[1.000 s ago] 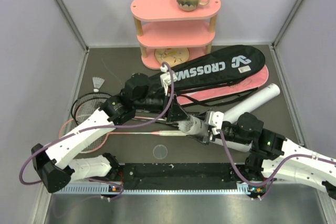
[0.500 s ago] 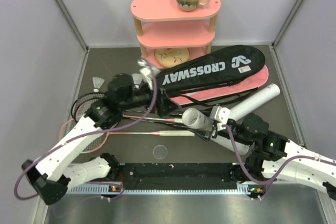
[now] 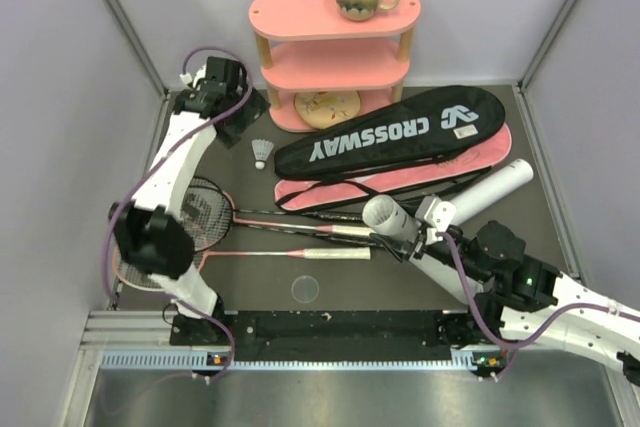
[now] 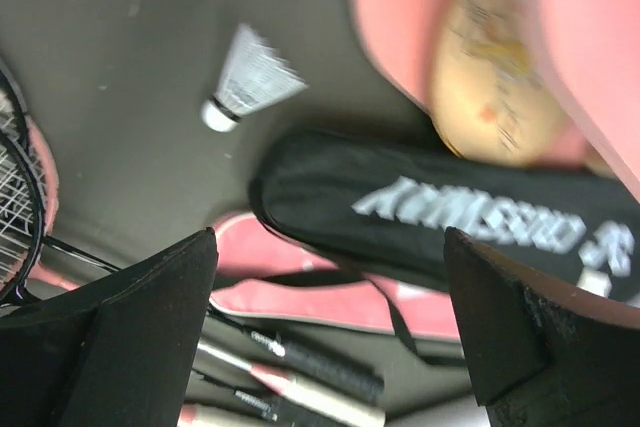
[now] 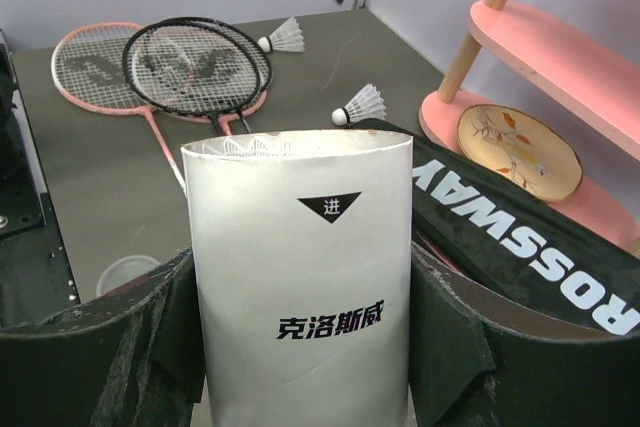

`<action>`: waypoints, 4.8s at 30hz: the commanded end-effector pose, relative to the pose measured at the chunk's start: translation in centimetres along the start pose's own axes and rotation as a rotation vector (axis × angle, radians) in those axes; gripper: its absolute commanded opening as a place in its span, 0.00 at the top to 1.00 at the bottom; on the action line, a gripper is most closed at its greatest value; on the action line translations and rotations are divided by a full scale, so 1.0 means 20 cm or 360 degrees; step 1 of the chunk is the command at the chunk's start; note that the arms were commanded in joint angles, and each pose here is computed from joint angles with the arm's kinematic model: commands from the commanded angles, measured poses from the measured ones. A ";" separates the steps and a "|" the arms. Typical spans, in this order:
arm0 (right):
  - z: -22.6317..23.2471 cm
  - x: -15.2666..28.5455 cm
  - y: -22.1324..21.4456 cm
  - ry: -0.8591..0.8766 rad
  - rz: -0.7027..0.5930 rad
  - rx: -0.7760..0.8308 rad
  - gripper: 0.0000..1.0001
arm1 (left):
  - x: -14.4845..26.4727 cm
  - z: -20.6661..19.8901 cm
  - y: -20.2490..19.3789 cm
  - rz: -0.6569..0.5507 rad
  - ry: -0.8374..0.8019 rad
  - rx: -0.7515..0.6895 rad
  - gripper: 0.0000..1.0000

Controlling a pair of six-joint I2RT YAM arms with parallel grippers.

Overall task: Pack up the badminton gear
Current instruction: Pick up the shuttlecock at the center of the board, then place the shuttlecock at the shuttle tube, then pick up the shuttlecock at the center of the board.

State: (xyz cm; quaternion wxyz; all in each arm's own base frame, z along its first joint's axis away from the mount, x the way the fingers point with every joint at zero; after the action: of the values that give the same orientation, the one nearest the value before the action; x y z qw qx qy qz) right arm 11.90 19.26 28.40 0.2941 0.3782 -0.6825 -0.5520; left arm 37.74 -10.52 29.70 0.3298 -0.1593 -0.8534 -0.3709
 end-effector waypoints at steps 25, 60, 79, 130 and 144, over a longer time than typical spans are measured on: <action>0.00 0.04 -0.02 -0.0017 0.0032 -0.0050 1.00 | -1.02 0.33 -0.04 0.0531 0.0626 0.0720 0.30; 0.06 -0.18 0.03 0.0050 -0.0102 -0.0132 1.00 | 1.03 -0.10 -0.58 0.0545 -0.2196 -0.0017 1.00; 0.09 -0.14 0.13 0.0138 -0.0262 -0.0183 1.00 | 1.12 -0.25 -0.79 0.0779 -0.2292 -0.0027 1.00; -0.02 0.04 0.08 -0.0039 -0.0218 -0.0038 1.00 | -0.74 1.00 0.61 -0.0294 0.1444 0.0408 0.05; 0.00 0.03 0.10 -0.0004 -0.0221 -0.0055 1.00 | -0.94 1.06 0.52 -0.0053 0.1334 0.0421 0.23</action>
State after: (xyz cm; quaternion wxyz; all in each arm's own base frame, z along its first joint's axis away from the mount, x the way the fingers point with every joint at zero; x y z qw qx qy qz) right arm 11.42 18.87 30.03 0.2581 0.4160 -0.6524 -0.5786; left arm 46.86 12.03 11.47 0.6714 0.0775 -0.6691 -0.3091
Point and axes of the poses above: each gripper's point midway between its finger pads, its own x axis back along the fingers, its own z axis along the line the jaws close on, y = z × x, the point moved 5 cm from there along x, back along the fingers, and after that the axes turned 1 degree about x, right-handed, at the moved point
